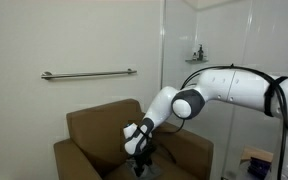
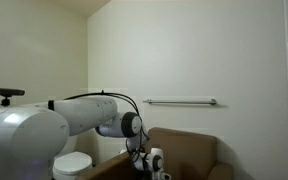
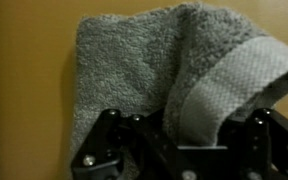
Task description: Use the grey towel to wipe the chair
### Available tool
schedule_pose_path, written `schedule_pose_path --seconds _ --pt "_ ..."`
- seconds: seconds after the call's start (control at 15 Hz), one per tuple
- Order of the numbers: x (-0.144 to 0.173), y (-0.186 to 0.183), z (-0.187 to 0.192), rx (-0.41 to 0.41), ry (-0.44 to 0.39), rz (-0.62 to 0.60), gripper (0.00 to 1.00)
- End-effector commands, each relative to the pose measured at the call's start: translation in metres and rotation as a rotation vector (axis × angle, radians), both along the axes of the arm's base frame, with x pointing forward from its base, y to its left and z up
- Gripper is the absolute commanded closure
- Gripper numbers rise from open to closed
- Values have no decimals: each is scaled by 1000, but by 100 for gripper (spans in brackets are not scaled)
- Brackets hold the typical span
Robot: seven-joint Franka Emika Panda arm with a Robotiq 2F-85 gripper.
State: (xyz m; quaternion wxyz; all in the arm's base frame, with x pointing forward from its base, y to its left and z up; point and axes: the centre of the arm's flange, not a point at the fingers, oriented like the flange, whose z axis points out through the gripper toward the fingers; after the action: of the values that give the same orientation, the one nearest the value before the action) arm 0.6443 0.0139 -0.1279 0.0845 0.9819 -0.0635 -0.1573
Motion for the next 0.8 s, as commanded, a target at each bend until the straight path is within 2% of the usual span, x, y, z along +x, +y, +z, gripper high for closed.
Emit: schedule_pose_path --seconds 0.0,0.47,0.6,0.73 --pt "16 52 -15 72 -31 87 97" --pt "10 175 1 136 -108 355 97" --pt "8 183 -5 132 -87 379 97" --pt "8 163 -16 106 -56 336 97"
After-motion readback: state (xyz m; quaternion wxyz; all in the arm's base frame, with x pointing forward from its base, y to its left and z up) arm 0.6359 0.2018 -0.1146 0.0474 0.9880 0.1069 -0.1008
